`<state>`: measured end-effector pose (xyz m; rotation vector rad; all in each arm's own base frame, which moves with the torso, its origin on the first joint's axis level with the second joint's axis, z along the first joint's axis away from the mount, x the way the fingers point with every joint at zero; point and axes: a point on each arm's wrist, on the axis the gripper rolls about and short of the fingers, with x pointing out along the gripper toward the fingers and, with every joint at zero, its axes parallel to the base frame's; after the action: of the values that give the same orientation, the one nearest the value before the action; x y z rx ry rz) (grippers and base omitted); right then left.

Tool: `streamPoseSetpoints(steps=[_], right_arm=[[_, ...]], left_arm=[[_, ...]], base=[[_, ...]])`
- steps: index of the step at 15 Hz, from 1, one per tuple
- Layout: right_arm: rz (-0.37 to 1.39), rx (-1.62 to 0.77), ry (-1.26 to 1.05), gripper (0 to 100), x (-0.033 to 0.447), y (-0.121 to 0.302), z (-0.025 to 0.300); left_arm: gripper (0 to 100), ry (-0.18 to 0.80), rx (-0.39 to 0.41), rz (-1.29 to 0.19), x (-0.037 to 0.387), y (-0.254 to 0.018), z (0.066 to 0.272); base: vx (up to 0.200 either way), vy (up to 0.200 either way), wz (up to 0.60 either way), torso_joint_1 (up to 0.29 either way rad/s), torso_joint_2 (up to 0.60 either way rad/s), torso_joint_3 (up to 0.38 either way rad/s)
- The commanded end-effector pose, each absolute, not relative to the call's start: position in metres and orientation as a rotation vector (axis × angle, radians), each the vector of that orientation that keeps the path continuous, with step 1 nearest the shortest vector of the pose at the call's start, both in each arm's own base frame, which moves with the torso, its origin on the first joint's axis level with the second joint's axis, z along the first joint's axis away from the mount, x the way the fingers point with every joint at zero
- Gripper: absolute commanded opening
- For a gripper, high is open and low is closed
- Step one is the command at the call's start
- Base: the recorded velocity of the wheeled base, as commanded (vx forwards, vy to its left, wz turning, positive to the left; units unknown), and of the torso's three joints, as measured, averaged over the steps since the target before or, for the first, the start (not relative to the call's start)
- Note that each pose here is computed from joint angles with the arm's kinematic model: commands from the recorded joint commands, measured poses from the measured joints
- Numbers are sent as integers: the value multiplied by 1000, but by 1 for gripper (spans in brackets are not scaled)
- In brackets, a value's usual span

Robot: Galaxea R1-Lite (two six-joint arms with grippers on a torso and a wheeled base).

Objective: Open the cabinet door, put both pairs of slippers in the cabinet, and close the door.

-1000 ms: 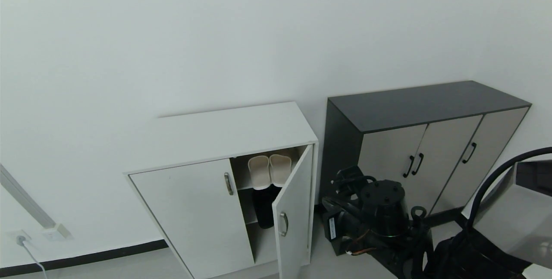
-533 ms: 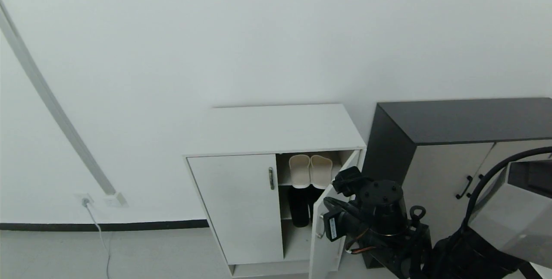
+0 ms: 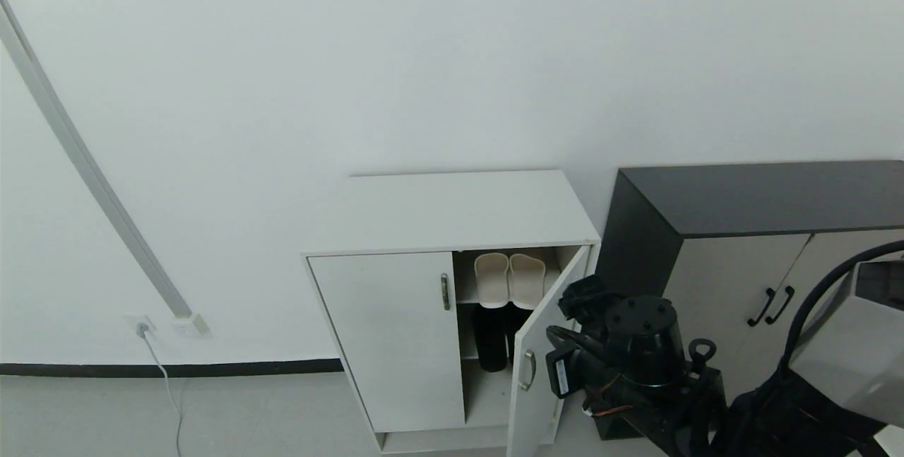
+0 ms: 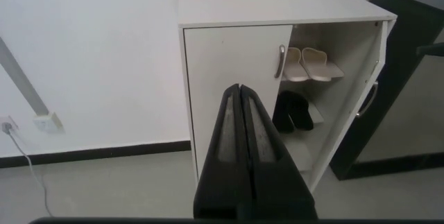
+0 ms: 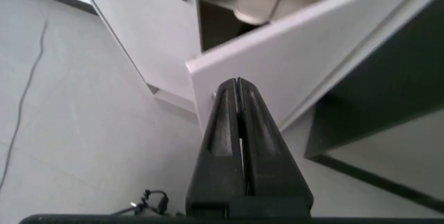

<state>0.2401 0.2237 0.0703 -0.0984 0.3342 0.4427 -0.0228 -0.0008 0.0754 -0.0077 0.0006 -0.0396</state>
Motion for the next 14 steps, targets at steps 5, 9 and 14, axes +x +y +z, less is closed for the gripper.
streamPoseSetpoints(steps=[5,9,14], right_arm=[[430,-147,421,0,206,190,67],[432,-162,456,0,197,182,56],[445,-121,456,0,216,202,37]], left_arm=[[0,2,-8,-41,-23,-1,76],[0,3,-8,-41,-23,-1,75],[0,2,-9,-40,-23,-1,76]], base=[[200,0,0,3,0,-1],[100,0,0,1,2,0],[0,0,0,0,0,0]])
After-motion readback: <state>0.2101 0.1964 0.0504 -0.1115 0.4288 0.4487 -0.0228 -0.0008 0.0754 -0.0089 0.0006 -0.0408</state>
